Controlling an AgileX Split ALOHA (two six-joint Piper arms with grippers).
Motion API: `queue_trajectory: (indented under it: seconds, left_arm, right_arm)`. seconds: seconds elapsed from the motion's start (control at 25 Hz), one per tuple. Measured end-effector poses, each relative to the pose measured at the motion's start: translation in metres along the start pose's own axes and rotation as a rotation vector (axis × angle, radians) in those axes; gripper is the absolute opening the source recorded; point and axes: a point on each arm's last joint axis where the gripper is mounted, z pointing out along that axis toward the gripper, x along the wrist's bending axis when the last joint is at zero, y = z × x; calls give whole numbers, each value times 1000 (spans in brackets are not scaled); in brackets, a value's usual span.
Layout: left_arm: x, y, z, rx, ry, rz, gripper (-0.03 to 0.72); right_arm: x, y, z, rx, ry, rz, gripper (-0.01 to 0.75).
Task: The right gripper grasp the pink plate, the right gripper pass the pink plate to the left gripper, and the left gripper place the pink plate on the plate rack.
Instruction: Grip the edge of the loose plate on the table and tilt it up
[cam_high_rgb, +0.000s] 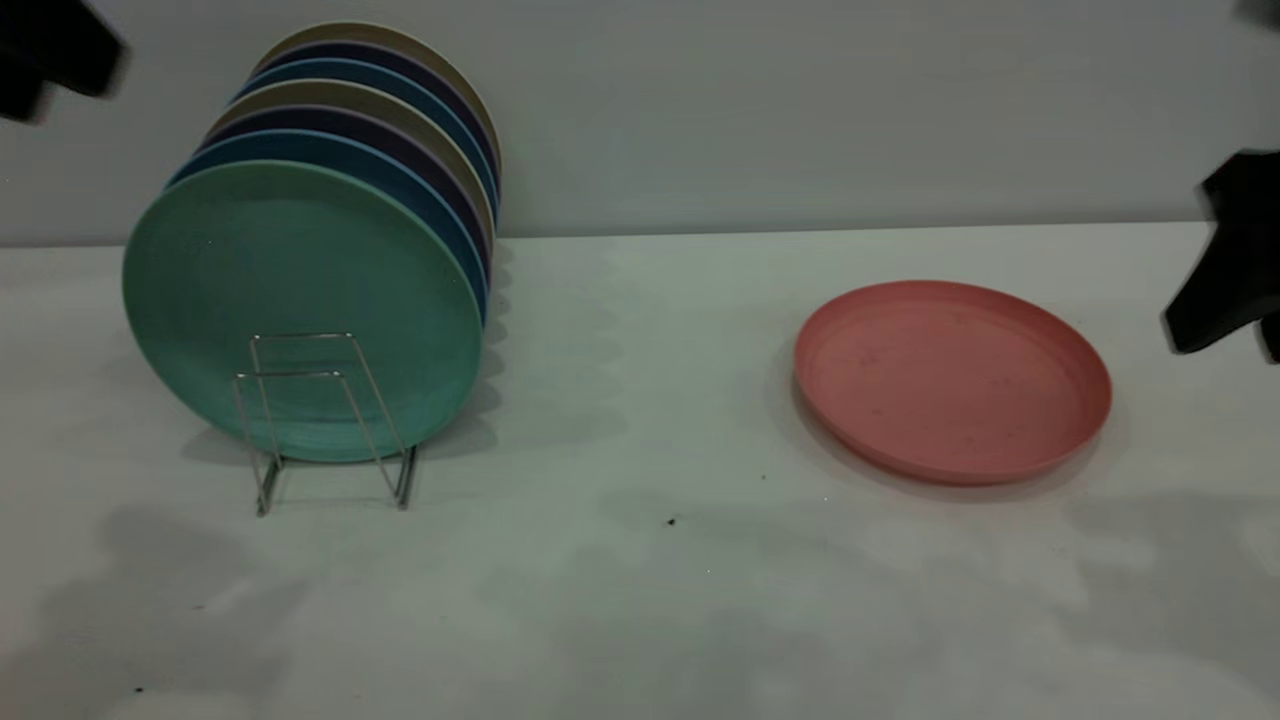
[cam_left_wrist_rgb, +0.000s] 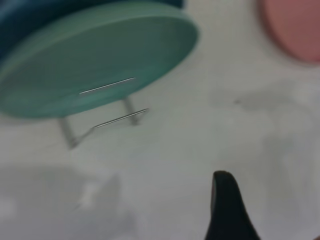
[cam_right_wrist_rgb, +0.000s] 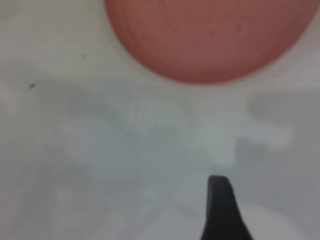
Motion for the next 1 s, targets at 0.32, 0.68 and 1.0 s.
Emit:
queue_trajectory:
  seconds: [0.32,0.68,1.0]
  left_arm:
    - [-19,5,56,44,-140,53,472]
    - [-48,-8,114,147,-189,72,472]
    - [-61,-16,148,132,-133,93,472]
  right_arm:
    - [-31,44,57,80,18,31,500]
    - [-105,71,97,121,251,246,500]
    - [-120,53,147,155,324,325,500]
